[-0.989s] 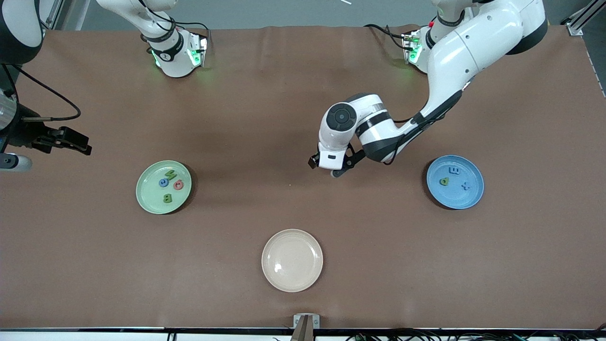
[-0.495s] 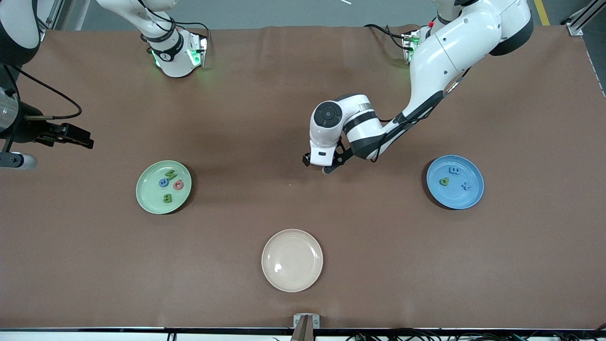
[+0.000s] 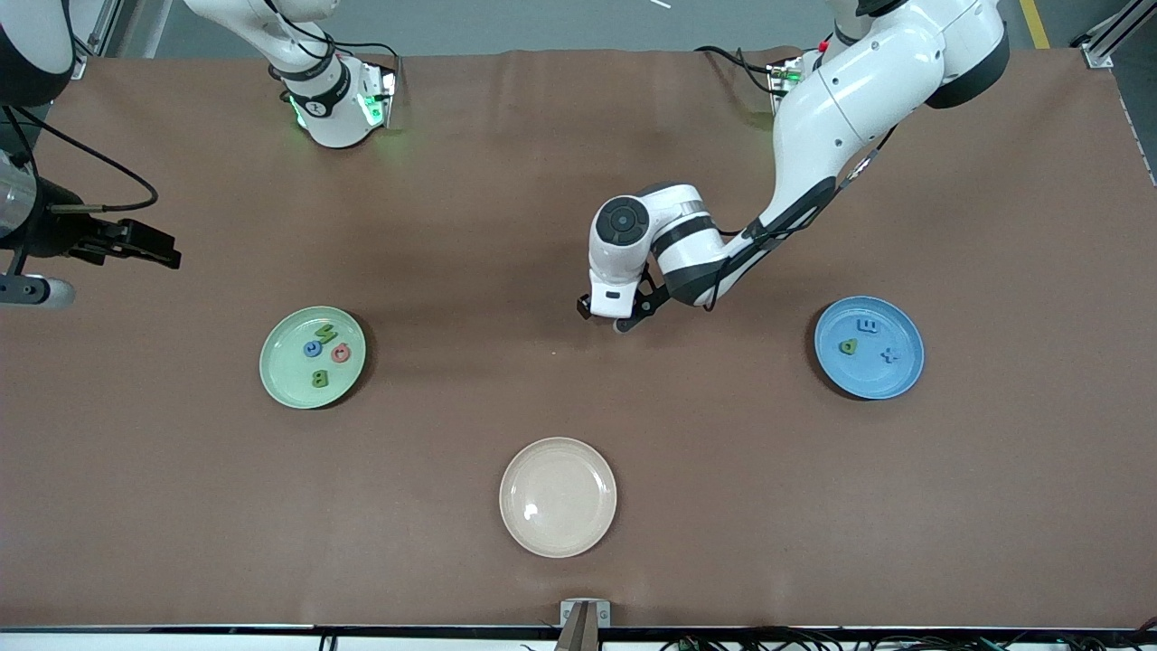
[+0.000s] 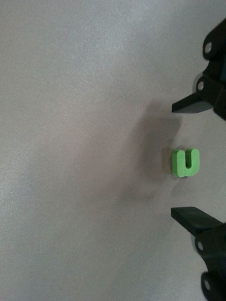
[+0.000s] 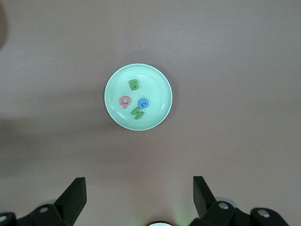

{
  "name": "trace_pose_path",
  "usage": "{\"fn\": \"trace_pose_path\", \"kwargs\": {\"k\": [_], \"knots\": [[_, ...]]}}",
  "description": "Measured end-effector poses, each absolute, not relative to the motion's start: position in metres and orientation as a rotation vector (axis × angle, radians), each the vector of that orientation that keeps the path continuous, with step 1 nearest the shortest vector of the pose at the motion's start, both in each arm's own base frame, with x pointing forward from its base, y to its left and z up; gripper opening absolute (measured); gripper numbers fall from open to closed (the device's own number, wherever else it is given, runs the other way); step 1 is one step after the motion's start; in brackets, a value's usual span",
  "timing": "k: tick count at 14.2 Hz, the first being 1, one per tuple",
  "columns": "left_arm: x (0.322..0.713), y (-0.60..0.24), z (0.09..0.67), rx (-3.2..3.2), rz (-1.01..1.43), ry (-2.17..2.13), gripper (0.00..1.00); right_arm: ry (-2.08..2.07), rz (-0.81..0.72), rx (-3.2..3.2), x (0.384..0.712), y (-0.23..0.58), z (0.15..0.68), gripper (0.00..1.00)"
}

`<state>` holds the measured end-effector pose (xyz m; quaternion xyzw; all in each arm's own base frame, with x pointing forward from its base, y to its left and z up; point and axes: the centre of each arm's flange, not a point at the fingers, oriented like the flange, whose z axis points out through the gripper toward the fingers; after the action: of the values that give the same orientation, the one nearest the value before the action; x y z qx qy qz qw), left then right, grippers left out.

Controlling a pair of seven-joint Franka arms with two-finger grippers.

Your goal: Sort upper and lower case letters into plates

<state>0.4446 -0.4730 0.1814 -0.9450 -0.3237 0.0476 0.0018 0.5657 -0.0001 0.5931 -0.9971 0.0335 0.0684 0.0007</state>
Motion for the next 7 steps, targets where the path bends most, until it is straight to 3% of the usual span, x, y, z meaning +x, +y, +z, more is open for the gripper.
{"fn": "trace_pose_path", "kwargs": {"k": [2, 4, 7], "knots": [[0.445, -0.474, 0.181, -2.971, 0.151, -1.02, 0.87, 0.11, 0.207, -3.121, 0.56, -0.001, 0.597, 1.0], [0.445, -0.475, 0.181, -2.983, 0.153, -1.026, 0.75, 0.111, 0.192, -3.118, 0.552, -0.001, 0.603, 1.0], [0.445, -0.475, 0.18, -2.986, 0.158, -1.028, 0.71, 0.112, 0.169, -3.118, 0.539, -0.001, 0.612, 1.0]]}}
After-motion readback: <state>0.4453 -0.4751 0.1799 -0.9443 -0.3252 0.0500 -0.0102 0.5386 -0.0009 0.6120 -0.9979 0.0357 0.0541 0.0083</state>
